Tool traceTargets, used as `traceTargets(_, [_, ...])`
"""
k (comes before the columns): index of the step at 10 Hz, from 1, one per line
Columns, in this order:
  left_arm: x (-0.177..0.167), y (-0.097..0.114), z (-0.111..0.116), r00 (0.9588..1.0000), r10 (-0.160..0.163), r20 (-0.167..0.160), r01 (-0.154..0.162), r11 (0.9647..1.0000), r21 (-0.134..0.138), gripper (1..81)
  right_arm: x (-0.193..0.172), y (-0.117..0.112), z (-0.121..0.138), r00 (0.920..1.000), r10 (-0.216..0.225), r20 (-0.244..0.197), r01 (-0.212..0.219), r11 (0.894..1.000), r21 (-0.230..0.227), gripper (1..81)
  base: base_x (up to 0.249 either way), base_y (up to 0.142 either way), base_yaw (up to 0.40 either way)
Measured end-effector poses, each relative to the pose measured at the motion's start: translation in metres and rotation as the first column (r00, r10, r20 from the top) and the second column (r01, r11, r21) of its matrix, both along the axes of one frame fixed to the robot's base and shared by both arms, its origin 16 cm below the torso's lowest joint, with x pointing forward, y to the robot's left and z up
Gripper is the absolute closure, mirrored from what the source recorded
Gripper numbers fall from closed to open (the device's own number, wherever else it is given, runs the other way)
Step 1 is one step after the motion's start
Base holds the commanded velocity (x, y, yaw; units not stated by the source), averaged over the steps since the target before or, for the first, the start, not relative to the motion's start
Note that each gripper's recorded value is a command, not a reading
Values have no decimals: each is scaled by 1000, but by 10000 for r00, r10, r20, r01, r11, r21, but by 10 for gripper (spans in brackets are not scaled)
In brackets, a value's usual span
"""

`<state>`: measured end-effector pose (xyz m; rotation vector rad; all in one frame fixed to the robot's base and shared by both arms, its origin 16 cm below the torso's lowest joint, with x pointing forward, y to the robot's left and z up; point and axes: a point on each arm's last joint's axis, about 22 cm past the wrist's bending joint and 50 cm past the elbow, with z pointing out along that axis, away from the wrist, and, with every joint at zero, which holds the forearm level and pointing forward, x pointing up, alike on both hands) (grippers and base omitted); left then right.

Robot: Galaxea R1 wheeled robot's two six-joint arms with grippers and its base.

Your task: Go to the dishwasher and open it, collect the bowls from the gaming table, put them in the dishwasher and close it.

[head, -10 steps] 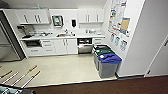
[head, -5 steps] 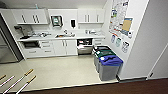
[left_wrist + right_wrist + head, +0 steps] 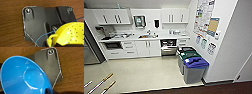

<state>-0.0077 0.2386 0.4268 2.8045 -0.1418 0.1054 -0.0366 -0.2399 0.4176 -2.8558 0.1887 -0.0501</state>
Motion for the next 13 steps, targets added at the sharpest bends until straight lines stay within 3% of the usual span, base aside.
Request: traceTargets(13, [0, -1, 0, 10000, 26, -8, -26, 10000, -14, 811, 0, 0, 0, 10000, -7, 10, 7, 10000, 5, 811, 173, 0, 0])
